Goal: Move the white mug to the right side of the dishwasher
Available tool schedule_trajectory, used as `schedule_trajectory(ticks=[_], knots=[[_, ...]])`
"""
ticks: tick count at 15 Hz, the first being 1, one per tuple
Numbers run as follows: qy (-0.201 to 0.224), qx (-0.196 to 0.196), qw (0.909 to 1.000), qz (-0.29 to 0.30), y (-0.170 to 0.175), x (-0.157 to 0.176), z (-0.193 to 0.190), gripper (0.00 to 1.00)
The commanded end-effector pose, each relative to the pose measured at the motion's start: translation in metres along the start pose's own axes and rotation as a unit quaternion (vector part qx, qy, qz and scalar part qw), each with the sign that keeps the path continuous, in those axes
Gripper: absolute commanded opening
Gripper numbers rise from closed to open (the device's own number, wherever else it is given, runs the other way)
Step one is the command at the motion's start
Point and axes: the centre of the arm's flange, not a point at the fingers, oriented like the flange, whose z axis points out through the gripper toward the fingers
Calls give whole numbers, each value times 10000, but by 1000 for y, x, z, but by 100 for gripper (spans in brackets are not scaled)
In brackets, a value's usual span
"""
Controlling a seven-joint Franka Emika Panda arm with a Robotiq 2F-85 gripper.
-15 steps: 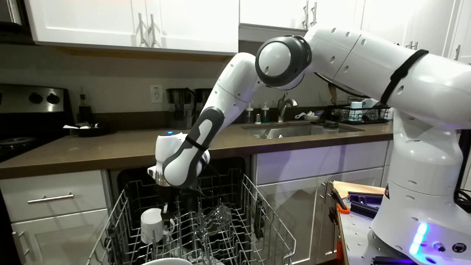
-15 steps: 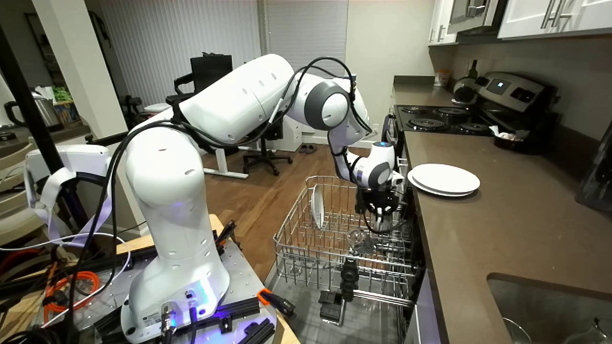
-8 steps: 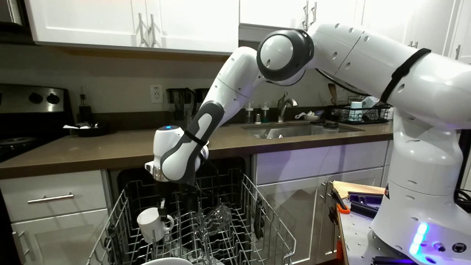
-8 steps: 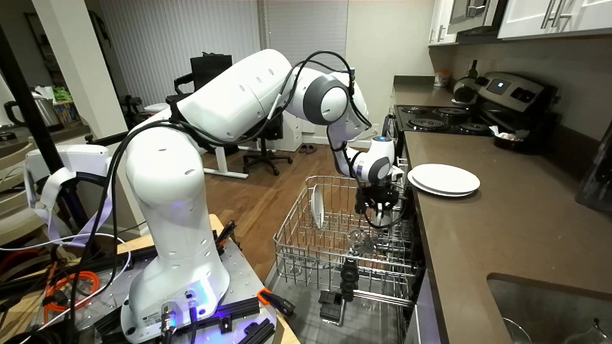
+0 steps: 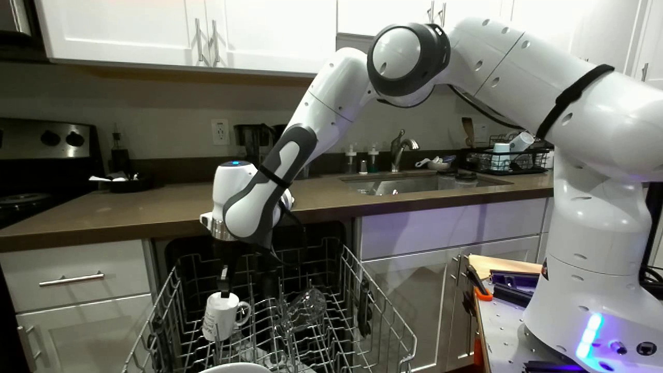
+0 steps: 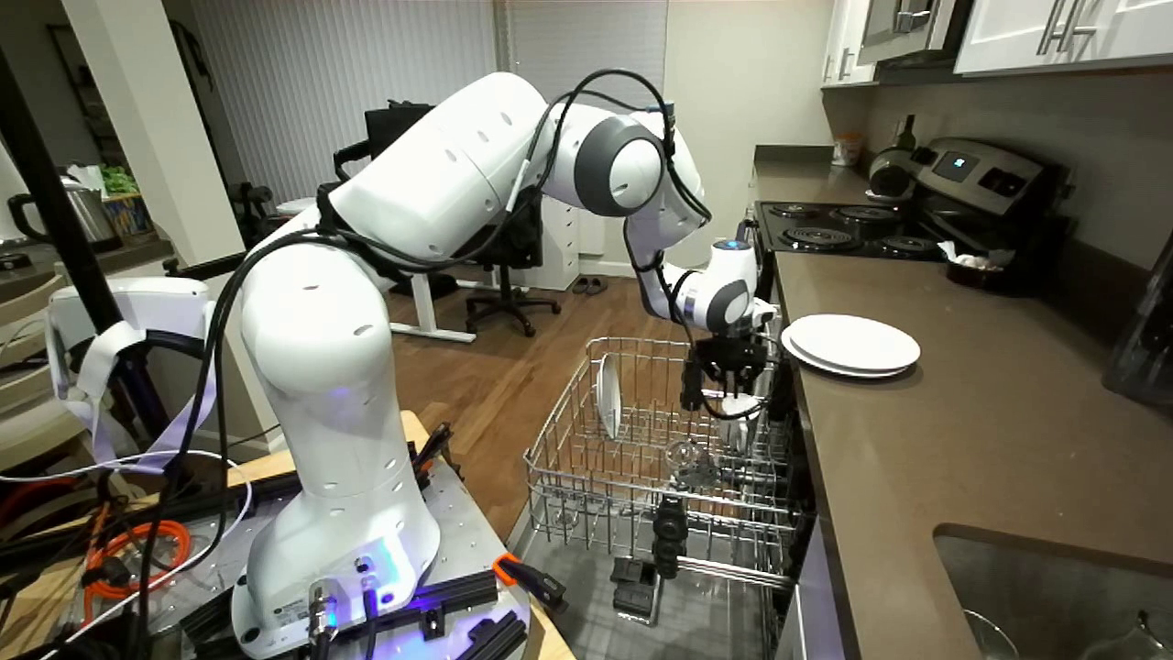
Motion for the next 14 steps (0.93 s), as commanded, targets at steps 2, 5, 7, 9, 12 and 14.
schedule_trajectory(ticks=[2,5,7,9,12,14], knots=[[-35,1,9999,-136,-3,-13,-18,46],[-103,-103,9999,-79,0,-17,-10,63],[-133,-167,9997,-69,3,-21,-3,76],[-165,-203,9996,-63,6,-25,4,89],[-205,-180,9996,-52,8,-31,14,98],[-240,-158,9996,-26,10,-35,20,100]])
